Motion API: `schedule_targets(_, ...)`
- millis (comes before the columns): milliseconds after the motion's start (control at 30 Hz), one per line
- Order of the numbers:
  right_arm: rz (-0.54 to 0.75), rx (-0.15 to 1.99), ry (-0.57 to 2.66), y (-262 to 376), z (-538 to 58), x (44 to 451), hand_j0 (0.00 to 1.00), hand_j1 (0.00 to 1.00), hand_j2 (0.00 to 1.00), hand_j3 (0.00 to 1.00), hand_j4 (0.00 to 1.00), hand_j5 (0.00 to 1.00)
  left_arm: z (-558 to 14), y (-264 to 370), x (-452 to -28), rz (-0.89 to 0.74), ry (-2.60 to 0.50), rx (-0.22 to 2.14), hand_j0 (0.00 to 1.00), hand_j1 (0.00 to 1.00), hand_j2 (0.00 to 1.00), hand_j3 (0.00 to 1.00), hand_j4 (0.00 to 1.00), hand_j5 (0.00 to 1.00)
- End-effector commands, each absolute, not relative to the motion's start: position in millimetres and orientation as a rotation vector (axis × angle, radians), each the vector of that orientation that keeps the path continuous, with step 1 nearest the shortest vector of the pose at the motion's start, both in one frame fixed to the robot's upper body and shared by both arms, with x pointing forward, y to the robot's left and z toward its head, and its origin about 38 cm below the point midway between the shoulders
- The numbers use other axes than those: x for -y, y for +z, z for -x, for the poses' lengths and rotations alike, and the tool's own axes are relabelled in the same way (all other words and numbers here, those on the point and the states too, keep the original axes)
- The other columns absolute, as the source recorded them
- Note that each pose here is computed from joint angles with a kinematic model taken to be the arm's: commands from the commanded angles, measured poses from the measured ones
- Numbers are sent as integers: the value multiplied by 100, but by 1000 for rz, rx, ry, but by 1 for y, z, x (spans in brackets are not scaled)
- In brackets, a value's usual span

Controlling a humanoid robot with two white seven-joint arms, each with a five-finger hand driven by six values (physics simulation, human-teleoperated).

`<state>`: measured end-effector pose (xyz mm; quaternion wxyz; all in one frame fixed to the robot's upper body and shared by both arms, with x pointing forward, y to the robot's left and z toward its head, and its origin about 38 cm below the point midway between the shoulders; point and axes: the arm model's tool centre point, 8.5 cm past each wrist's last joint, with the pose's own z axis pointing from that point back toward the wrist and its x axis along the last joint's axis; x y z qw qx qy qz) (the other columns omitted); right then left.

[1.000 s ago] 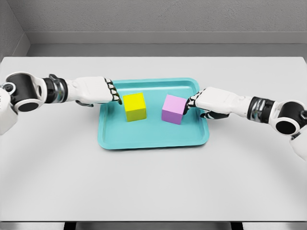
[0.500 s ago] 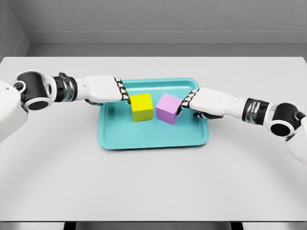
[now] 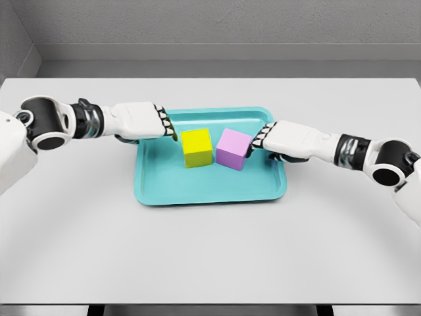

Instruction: Push two cubes

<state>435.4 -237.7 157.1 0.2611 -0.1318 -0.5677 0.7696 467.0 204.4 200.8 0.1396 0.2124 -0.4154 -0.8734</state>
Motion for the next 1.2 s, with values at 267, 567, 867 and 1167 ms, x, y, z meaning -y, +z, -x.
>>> schedule_targets(267,354,1528,2070,155,-438,240,64,64,64,64,64,64,-471,197,-212,-609,-2504,1177,84,84,84,84,84,84)
schedule_targets(567,364,1520,2079,158,-446,238,64,64,64,64,64,64,-473,200,-215,-617,-2493,1178,84,84,84,84,84,84)
schedule_targets(867,379,1507,2118,164,-453,226,64,64,64,64,64,64,-475,210,-243,-661,-2454,1147,84,84,84,84,84,84)
schedule_targets(1167,405,1476,2110,164,-466,230,64,64,64,64,64,64,-477,217,-255,-691,-2438,1131,84,84,84,84,84,84)
